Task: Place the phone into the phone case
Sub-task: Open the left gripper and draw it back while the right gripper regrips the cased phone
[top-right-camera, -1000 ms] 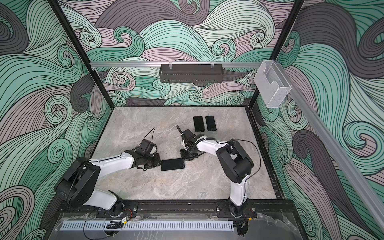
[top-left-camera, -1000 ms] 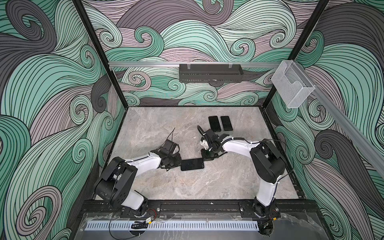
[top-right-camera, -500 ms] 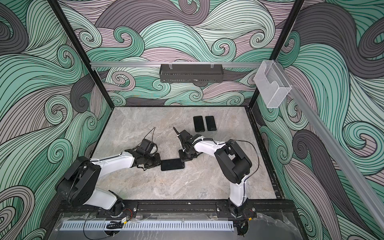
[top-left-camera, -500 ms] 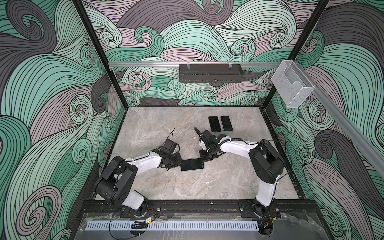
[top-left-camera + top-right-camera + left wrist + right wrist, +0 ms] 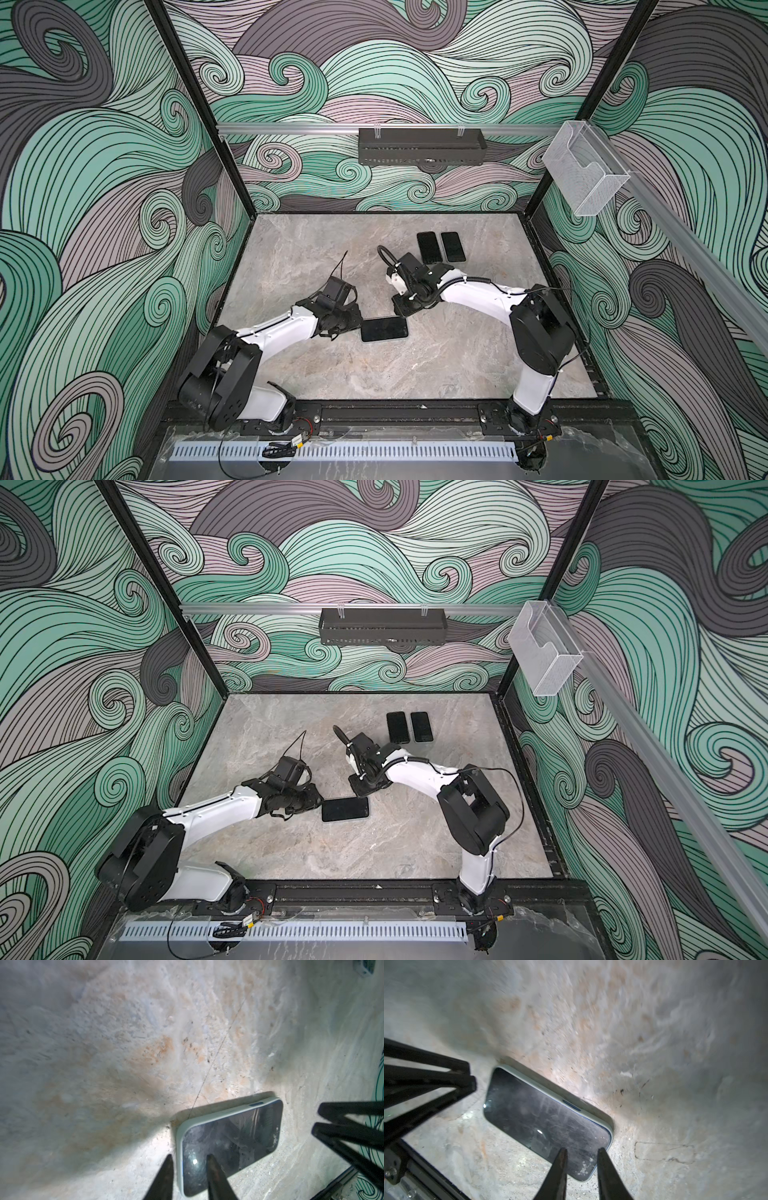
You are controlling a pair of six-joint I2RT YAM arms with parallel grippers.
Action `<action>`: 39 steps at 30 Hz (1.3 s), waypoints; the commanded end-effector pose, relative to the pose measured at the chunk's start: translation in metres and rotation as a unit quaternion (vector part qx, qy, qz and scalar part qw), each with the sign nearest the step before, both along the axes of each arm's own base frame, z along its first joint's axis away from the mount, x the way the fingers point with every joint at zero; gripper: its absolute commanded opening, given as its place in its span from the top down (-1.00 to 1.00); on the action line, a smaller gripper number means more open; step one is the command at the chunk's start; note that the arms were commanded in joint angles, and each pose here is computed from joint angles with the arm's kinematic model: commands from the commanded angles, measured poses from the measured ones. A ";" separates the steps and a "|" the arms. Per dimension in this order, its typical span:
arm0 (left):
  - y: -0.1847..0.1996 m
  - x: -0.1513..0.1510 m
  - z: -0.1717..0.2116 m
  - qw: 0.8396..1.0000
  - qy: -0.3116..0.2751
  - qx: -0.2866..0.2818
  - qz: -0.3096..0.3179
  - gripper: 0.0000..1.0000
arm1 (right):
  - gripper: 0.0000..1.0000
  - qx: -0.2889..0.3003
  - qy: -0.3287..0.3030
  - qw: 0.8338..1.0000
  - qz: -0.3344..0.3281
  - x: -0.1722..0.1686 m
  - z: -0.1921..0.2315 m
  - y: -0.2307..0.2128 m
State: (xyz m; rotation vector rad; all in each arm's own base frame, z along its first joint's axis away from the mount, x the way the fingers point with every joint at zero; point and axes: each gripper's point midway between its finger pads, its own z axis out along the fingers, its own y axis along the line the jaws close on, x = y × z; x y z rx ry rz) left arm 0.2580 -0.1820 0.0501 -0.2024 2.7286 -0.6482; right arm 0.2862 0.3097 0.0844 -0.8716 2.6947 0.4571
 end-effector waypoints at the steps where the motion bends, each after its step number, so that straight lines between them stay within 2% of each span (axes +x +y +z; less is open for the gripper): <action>1: 0.020 -0.006 0.002 0.999 0.004 0.028 0.023 0.17 | 0.16 0.001 -0.026 0.995 0.095 -0.003 0.023 0.003; 4: 0.034 -0.011 0.007 0.998 0.000 0.037 0.044 0.01 | -0.30 -0.011 -0.029 0.985 0.170 -0.013 0.018 0.004; 7: 0.052 -0.017 0.011 0.996 -0.003 0.049 0.072 -0.18 | -0.65 -0.029 -0.045 0.971 0.232 -0.022 0.014 0.002; 9: 0.064 -0.023 0.012 0.994 -0.006 0.055 0.090 -0.27 | -0.79 -0.038 -0.057 0.963 0.259 -0.024 0.012 0.000; 16: 0.093 -0.035 0.017 0.986 -0.042 0.063 0.151 -0.30 | -0.82 -0.043 -0.050 0.947 0.313 -0.033 0.002 0.001; 18: 0.099 -0.038 0.019 0.983 -0.047 0.064 0.164 -0.35 | -0.82 -0.047 -0.039 0.937 0.344 -0.041 -0.005 0.001; 20: 0.102 -0.042 0.021 0.982 -0.050 0.066 0.170 -0.39 | -0.84 -0.047 -0.029 0.916 0.397 -0.055 -0.012 0.000; 22: 0.104 -0.044 0.023 0.982 -0.053 0.067 0.171 -0.40 | -0.86 -0.059 -0.034 0.904 0.421 -0.058 -0.017 0.000; 29: 0.106 -0.046 0.029 0.981 -0.061 0.063 0.174 -0.41 | -0.90 -0.078 -0.034 0.898 0.432 -0.047 -0.027 0.015; 39: 0.108 -0.048 0.038 0.981 -0.074 0.060 0.170 -0.42 | -0.91 -0.106 -0.006 0.880 0.462 -0.052 -0.058 0.024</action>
